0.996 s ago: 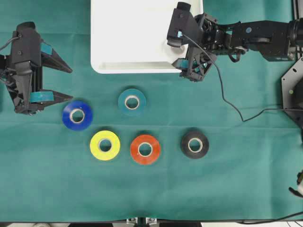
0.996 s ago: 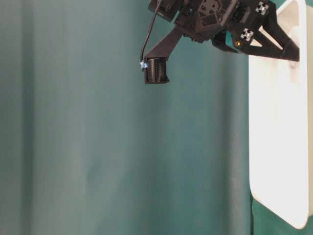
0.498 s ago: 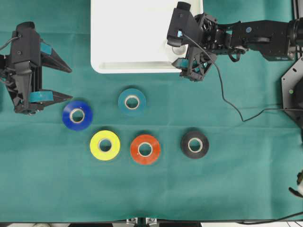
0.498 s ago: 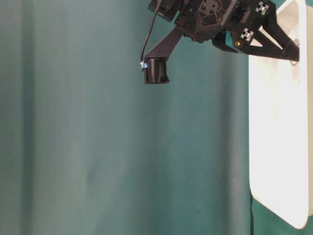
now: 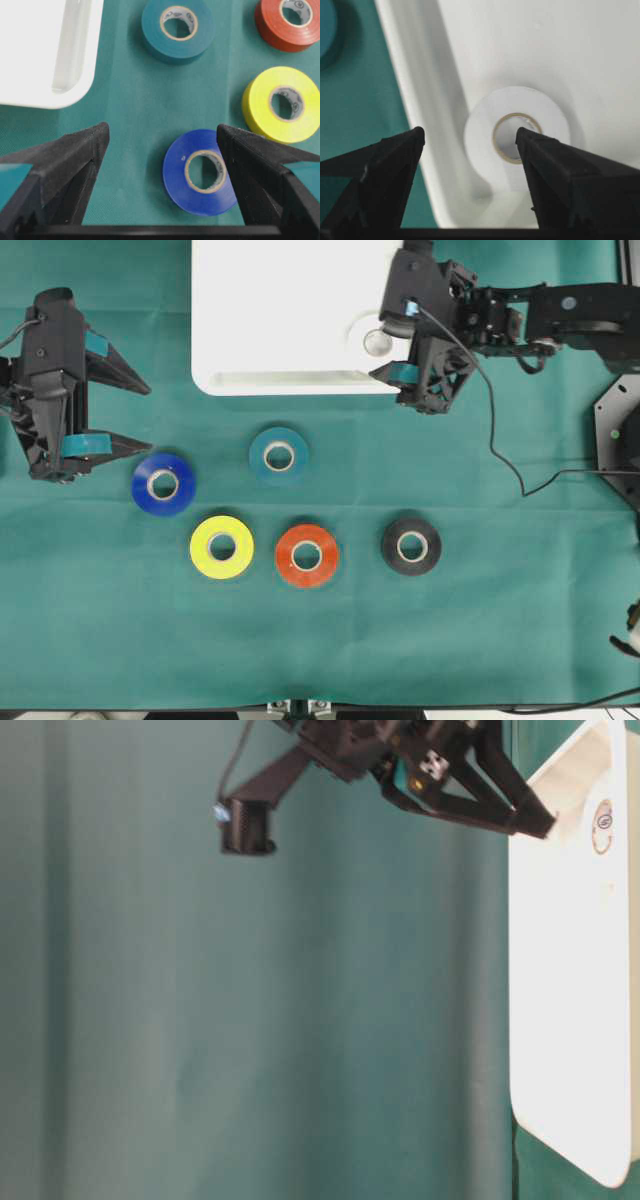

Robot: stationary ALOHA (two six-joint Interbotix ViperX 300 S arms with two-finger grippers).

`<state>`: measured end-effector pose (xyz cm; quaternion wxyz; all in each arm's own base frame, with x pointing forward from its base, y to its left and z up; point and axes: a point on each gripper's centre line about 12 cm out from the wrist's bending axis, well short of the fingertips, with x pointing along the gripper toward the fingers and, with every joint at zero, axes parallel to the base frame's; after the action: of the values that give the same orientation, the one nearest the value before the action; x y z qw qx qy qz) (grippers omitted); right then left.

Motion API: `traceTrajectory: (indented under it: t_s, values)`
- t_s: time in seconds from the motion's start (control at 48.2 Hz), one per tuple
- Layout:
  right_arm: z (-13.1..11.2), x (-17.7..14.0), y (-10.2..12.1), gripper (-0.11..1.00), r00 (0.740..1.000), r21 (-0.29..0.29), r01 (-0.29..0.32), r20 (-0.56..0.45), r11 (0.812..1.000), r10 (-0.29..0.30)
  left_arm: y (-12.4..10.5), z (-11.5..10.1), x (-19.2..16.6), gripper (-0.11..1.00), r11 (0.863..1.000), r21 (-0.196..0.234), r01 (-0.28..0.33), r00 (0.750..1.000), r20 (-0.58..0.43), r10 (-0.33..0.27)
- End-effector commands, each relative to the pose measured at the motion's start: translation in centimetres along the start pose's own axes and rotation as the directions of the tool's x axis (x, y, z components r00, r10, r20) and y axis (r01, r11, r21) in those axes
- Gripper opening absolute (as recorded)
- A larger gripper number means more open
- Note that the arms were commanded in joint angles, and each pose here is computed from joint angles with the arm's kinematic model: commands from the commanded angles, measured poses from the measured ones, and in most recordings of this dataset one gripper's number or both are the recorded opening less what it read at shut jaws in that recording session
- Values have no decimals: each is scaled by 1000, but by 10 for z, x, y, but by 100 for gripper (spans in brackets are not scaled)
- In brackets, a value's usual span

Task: Put the tape alternately from left to right into the white case.
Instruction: 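Release the white roll in the tray and withdraw the right gripper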

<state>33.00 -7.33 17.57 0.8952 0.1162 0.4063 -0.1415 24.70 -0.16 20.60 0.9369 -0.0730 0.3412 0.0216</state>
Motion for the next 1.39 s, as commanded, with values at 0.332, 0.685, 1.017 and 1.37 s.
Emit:
traceTrajectory:
  t_s: [0.332,0.685,1.017,1.37]
  values:
    - [5,-30,45,80,991,-90,-106,77,990,113,-1,4,-2,55,1000,-1,4,1000,20,-4]
    - [-3,-34,81,80,970,-171,-193,114,966,214,-1,4,-2,56,1000,-1,3,1000,21,-3]
    - [-17,-33,88,80,958,-196,-226,135,954,254,0,0,-1,55,1000,-1,3,1000,20,-3]
    - [-18,-35,88,80,954,-197,-230,149,953,261,-3,-4,0,55,1000,7,13,1000,9,-13]
